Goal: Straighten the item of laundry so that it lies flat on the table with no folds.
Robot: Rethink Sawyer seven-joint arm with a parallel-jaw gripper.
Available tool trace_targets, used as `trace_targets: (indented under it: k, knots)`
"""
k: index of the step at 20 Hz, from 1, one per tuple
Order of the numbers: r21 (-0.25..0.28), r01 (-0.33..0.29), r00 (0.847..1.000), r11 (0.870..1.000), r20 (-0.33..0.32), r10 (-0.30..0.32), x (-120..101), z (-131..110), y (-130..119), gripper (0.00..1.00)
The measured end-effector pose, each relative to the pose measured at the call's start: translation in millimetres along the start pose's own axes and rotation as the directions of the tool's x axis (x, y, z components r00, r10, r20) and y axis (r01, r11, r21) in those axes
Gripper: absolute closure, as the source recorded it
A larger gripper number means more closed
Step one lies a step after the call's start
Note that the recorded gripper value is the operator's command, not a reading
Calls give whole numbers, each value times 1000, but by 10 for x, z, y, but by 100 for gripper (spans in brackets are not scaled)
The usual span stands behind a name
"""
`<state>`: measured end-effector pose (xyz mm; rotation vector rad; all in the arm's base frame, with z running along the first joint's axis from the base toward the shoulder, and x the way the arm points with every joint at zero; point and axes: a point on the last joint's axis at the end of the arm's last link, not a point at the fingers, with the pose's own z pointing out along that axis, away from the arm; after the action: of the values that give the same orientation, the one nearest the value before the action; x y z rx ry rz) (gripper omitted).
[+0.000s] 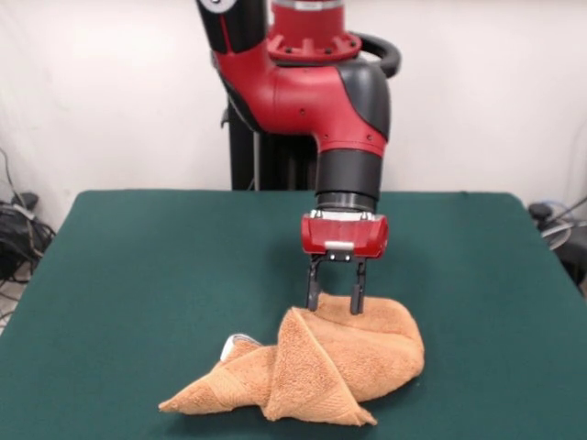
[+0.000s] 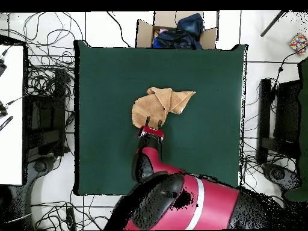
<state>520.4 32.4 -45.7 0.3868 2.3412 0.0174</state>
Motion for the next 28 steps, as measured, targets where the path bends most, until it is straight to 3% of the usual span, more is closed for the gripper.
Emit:
trace_targets:
  k: [16,20,28]
  knots:
    - [7,6,999,1000,47,-6,-217,125,-45,0]
    - [12,2,999,1000,34,-2,-282,125,-111,0]
    - [24,-7,999,1000,-51,8,-339,111,-218,0]
